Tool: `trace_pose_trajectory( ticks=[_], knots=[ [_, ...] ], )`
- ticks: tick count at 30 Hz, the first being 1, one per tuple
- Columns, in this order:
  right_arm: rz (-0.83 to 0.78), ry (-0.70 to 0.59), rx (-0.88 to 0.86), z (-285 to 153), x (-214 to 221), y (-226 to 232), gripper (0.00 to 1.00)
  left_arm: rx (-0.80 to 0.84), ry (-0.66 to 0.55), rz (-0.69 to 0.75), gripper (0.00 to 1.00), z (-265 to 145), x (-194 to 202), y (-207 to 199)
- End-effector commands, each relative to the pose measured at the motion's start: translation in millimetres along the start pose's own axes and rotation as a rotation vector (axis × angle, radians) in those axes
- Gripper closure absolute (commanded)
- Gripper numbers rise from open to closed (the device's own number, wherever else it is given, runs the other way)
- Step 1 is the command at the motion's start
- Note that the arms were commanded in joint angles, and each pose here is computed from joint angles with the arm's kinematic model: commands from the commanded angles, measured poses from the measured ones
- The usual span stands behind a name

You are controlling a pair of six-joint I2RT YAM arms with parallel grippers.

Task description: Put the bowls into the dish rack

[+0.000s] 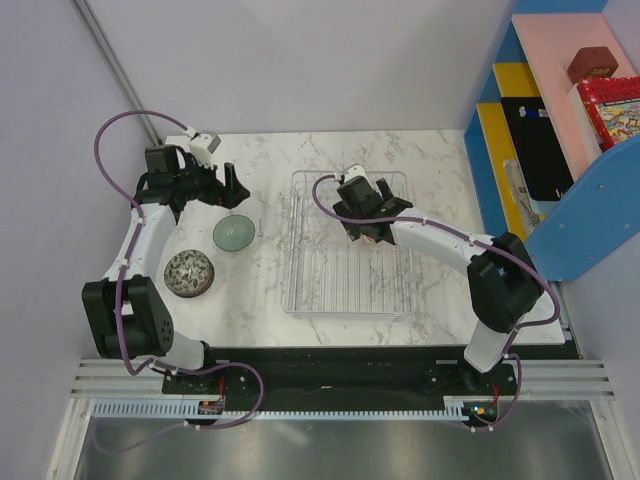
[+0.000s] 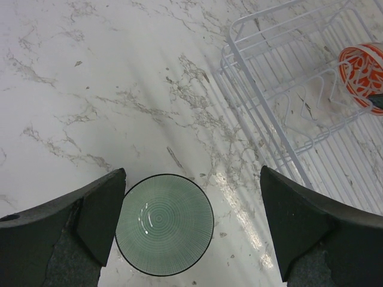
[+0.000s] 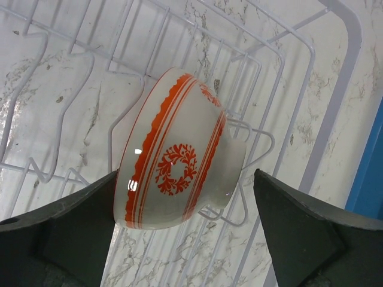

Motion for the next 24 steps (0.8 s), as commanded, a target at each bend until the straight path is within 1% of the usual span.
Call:
trace_pose_trajectory(
  ticks=[1,5,8,12,14,21,24],
  knots=[
    [0.017,-0.095,0.004,-24,-36,-13,0.03,-0.08,-0.001,0.062,0.0,1,-3,19],
    [0.007,-0.115,-0.043,-36,-41,-12,0.02,-0.158,0.039,0.059,0.0,8,6,41],
    [-0.031,-0.132,-0.082,-45,-42,-10,0.02,-0.191,0.079,0.052,0.0,17,17,54],
    [-0.04,-0.164,-0.13,-58,-47,-8,0.03,-0.243,0.127,0.057,0.0,25,29,73],
    [-0.044,-0.185,-0.156,-66,-51,-7,0.03,-0.262,0.159,0.065,0.02,30,39,80],
    [-0.04,-0.218,-0.161,-78,-57,-13,0.03,-0.245,0.195,0.109,0.06,27,52,79],
    [-0.039,-0.222,-0.166,-79,-58,-13,0.03,-0.233,0.231,0.126,0.08,23,61,78]
  ],
)
Point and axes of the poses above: each gripper's point midway between its finger pads, its own z axis out along the fingers, its own y axis along the line the jaws close on, x = y × z, the point moved 1 cm from there along -z, back along the fingers, and after that the axes turned 5 degrees about -z, right-handed, at the moved point
